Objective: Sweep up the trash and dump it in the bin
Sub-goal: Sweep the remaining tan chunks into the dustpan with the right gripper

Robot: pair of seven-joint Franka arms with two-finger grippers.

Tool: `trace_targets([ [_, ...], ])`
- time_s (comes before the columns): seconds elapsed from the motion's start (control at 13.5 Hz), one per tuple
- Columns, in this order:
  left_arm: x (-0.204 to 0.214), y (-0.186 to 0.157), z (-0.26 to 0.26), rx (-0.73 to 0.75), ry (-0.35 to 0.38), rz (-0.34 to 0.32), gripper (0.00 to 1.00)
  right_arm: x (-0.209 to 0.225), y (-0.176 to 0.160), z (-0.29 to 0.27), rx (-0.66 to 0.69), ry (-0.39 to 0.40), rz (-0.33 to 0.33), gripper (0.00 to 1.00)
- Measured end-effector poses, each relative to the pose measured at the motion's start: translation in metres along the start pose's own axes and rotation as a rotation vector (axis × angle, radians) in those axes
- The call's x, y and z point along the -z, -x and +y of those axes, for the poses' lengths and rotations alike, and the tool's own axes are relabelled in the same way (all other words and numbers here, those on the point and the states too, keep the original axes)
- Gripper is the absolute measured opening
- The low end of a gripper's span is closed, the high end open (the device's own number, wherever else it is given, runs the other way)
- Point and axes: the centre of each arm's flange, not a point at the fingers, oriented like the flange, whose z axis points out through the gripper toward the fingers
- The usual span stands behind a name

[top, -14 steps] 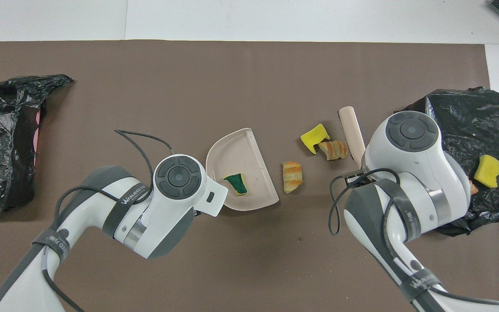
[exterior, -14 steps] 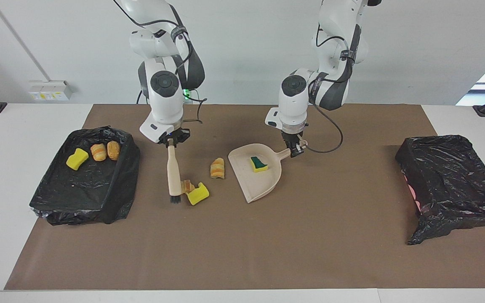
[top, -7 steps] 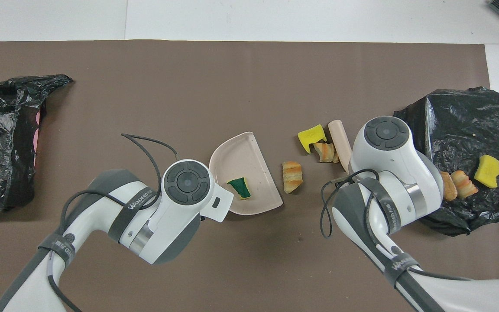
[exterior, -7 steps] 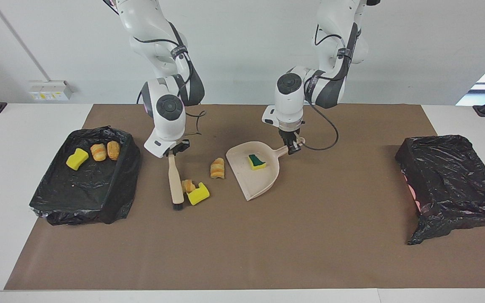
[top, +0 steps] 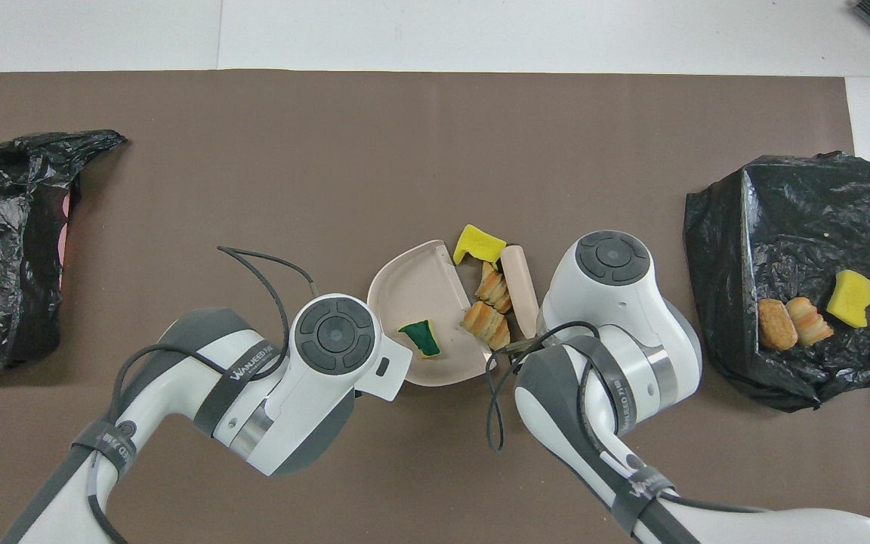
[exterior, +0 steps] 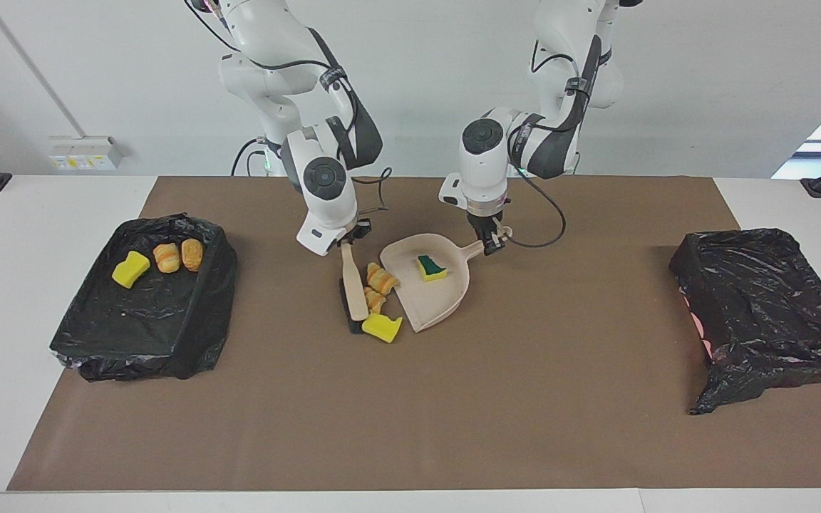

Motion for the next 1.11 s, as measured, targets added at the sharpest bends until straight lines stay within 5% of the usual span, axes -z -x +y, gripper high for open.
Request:
trace_targets([
  [0.37, -0.002, 0.003, -0.003, 0.008, 0.002, -0.001, 0.32, -0.001, 0.011, -0.044, 0.002, -0.215, -0.046, 0.26],
  [0.81, -0.006, 0.019, -0.025, -0.06, 0.0, 0.012, 0.32, 0.05, 0.037, -0.049, 0.032, -0.223, -0.075, 0.26],
  [1.11, -0.006, 0.022, -0.029, -0.066, 0.0, 0.013, 0.32, 0.09, 0.057, -0.043, 0.033, -0.218, -0.032, 0.26],
])
